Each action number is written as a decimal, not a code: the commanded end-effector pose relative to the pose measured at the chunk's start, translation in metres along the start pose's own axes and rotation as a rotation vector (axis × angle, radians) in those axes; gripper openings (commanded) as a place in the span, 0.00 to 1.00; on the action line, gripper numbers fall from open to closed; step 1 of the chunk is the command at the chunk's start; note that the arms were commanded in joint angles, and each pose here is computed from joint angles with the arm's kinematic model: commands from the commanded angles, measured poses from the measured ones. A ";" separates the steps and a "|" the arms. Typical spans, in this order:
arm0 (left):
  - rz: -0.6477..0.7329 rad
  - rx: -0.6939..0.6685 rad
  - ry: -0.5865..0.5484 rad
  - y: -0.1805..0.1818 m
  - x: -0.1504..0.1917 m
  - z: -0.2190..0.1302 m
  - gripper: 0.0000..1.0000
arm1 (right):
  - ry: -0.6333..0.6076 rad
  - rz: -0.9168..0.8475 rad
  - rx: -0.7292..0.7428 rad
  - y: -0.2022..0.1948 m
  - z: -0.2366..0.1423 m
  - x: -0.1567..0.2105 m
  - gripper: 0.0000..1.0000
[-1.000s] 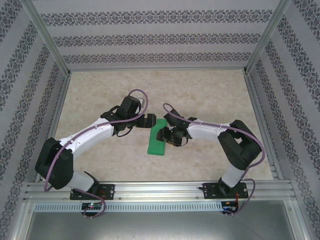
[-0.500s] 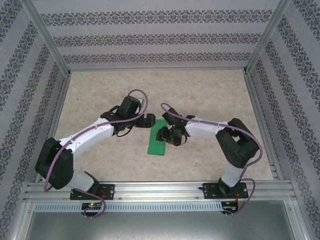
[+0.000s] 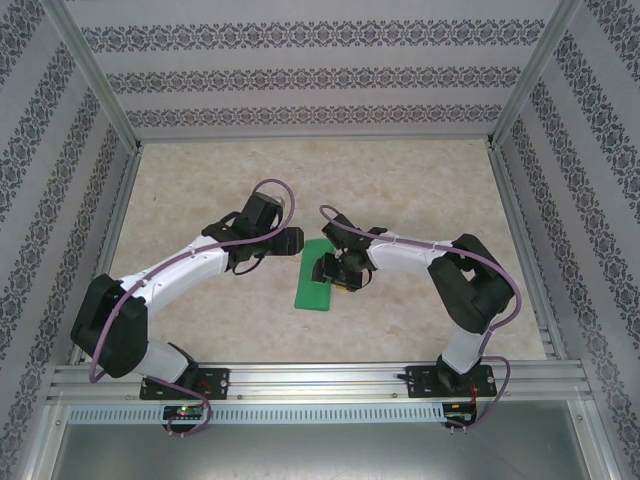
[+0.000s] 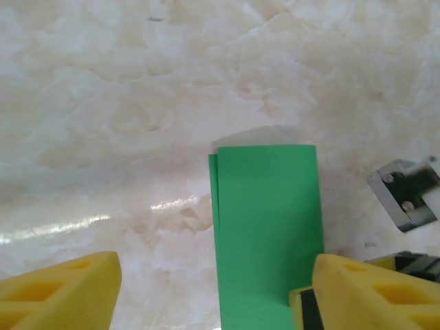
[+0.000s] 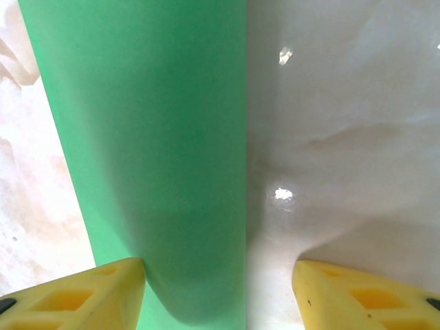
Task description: Fold a paper plane with a square sheet of paper (pick it up from the middle)
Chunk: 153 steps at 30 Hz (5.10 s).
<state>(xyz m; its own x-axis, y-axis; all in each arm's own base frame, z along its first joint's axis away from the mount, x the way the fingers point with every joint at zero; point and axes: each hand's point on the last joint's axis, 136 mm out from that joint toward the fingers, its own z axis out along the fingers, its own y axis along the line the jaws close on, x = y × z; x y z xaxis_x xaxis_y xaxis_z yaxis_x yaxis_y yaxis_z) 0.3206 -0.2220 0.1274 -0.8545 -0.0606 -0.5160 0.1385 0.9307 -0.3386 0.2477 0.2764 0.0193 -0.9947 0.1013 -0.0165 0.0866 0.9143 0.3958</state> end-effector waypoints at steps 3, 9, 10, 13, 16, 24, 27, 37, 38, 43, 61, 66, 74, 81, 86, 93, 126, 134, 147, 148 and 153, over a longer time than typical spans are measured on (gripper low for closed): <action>-0.029 -0.053 0.040 0.005 0.007 0.005 0.59 | 0.047 -0.030 0.117 -0.028 0.017 0.012 0.61; -0.027 -0.054 0.064 0.004 0.009 0.009 0.55 | 0.066 -0.037 0.138 -0.033 0.018 0.013 0.62; -0.029 -0.057 0.068 0.004 0.010 0.010 0.53 | 0.066 -0.033 0.145 -0.034 0.018 0.012 0.62; -0.028 -0.045 0.077 0.002 0.010 0.013 0.47 | 0.072 -0.030 0.155 -0.035 0.019 0.013 0.62; -0.034 -0.035 0.099 0.000 0.015 0.018 0.39 | 0.070 -0.025 0.167 -0.037 0.021 0.013 0.62; -0.073 0.021 0.183 -0.009 0.031 0.039 0.02 | 0.070 -0.017 0.177 -0.040 0.022 0.014 0.62; -0.094 0.060 0.213 -0.015 0.036 0.046 0.00 | 0.068 -0.015 0.177 -0.039 0.023 0.014 0.62; -0.143 0.137 0.299 -0.027 0.054 0.068 0.00 | 0.077 -0.008 0.182 -0.041 0.028 0.016 0.62; -0.143 0.139 0.305 -0.027 0.055 0.069 0.00 | 0.078 -0.008 0.182 -0.041 0.029 0.016 0.62; -0.153 0.160 0.328 -0.029 0.061 0.076 0.00 | 0.079 -0.008 0.184 -0.041 0.030 0.017 0.62; -0.152 0.091 0.406 -0.010 0.089 0.099 0.00 | 0.072 -0.010 0.177 -0.038 0.030 0.016 0.62; -0.138 0.056 0.416 -0.002 0.093 0.099 0.00 | 0.016 -0.026 0.114 -0.020 0.015 0.006 0.66; -0.112 0.050 0.417 -0.003 0.090 0.098 0.00 | -0.212 -0.044 -0.026 0.010 -0.050 -0.025 0.72; -0.108 0.047 0.421 -0.002 0.091 0.099 0.00 | -0.238 -0.060 -0.300 0.047 -0.064 -0.032 0.35; -0.107 0.045 0.422 -0.002 0.091 0.099 0.00 | -0.173 -0.047 -0.402 0.063 -0.042 -0.031 0.21; -0.103 0.040 0.425 -0.001 0.091 0.099 0.00 | -0.134 -0.016 -0.345 0.040 -0.015 -0.026 0.18; -0.102 0.029 0.432 0.001 0.093 0.099 0.00 | -0.037 -0.054 -0.337 0.017 0.001 0.012 0.24; -0.099 0.025 0.432 0.002 0.094 0.099 0.00 | 0.004 -0.010 -0.294 -0.008 0.024 0.027 0.24; -0.099 0.026 0.433 0.001 0.093 0.099 0.00 | -0.022 -0.081 -0.407 0.024 -0.005 0.038 0.24; -0.099 0.024 0.433 0.002 0.093 0.099 0.00 | -0.010 -0.073 -0.391 0.020 0.001 0.042 0.24; -0.099 0.025 0.434 0.001 0.093 0.099 0.00 | 0.030 -0.040 -0.310 -0.006 0.026 0.053 0.23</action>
<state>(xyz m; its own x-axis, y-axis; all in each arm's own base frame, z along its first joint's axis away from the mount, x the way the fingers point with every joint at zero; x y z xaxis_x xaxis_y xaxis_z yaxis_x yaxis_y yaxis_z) 0.3007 -0.2697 0.0183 -0.9897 -0.0105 -0.1429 0.0558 0.8902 -0.4521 0.2063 0.2971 0.0163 -0.9975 0.0432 -0.0557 -0.0081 0.7145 0.6996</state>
